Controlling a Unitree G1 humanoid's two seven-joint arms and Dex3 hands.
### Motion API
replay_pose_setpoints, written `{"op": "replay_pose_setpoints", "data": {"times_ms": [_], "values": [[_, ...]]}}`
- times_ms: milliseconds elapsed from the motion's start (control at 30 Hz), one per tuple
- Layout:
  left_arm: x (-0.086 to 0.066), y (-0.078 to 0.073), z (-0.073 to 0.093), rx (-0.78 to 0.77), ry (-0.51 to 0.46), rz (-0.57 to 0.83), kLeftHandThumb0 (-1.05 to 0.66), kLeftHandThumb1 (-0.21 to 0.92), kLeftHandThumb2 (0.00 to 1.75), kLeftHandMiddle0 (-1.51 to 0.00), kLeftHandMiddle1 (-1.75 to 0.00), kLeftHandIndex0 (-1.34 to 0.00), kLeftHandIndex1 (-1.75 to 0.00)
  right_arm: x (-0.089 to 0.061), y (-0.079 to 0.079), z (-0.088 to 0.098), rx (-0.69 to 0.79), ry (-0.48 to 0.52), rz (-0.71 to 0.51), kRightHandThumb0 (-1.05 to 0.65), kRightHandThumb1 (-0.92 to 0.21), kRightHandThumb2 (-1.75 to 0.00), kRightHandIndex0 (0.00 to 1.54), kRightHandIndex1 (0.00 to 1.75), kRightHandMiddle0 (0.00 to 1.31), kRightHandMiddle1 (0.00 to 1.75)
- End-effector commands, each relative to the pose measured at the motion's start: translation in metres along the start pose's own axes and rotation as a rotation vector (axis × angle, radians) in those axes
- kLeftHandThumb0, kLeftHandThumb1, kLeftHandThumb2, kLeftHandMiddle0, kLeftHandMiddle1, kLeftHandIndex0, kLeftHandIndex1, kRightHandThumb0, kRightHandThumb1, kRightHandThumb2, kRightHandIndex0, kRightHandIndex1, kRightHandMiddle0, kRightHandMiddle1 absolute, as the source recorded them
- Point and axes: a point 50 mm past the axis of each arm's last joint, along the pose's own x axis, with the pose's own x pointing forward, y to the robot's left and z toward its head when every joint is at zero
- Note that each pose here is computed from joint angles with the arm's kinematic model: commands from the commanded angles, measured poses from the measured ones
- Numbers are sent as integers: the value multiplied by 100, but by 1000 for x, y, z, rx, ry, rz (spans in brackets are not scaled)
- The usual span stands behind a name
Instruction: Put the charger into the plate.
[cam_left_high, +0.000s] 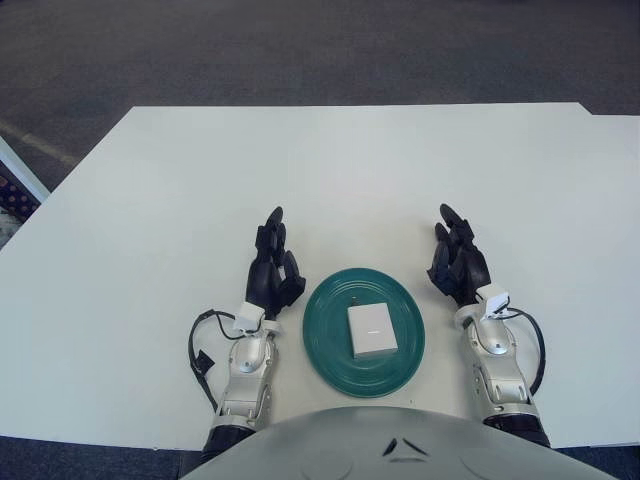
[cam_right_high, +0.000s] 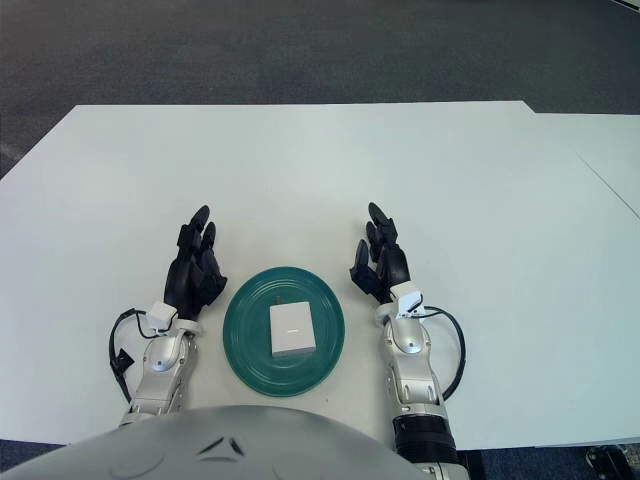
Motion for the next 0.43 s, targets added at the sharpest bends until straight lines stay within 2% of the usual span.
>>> {"op": "replay_pose_setpoints", "data": {"times_ms": [0, 233, 400], "values": [[-30, -6, -42, -47, 242, 46, -96, 92, 91, -19, -1, 0, -41, -23, -13, -42, -5, 258, -39, -61, -92, -97, 9, 0, 0, 27], [-30, -13, -42, -134, 270, 54, -97, 92, 91, -19, -1, 0, -47, -21, -15, -43, -16, 249, -43, -64, -92, -96, 9, 0, 0, 28], [-31, -21, -40, -140, 269, 33, -98, 92, 92, -19, 0, 0, -46, -21, -16, -42, -15, 243, -42, -70, -92, -94, 10, 1, 0, 29]]}}
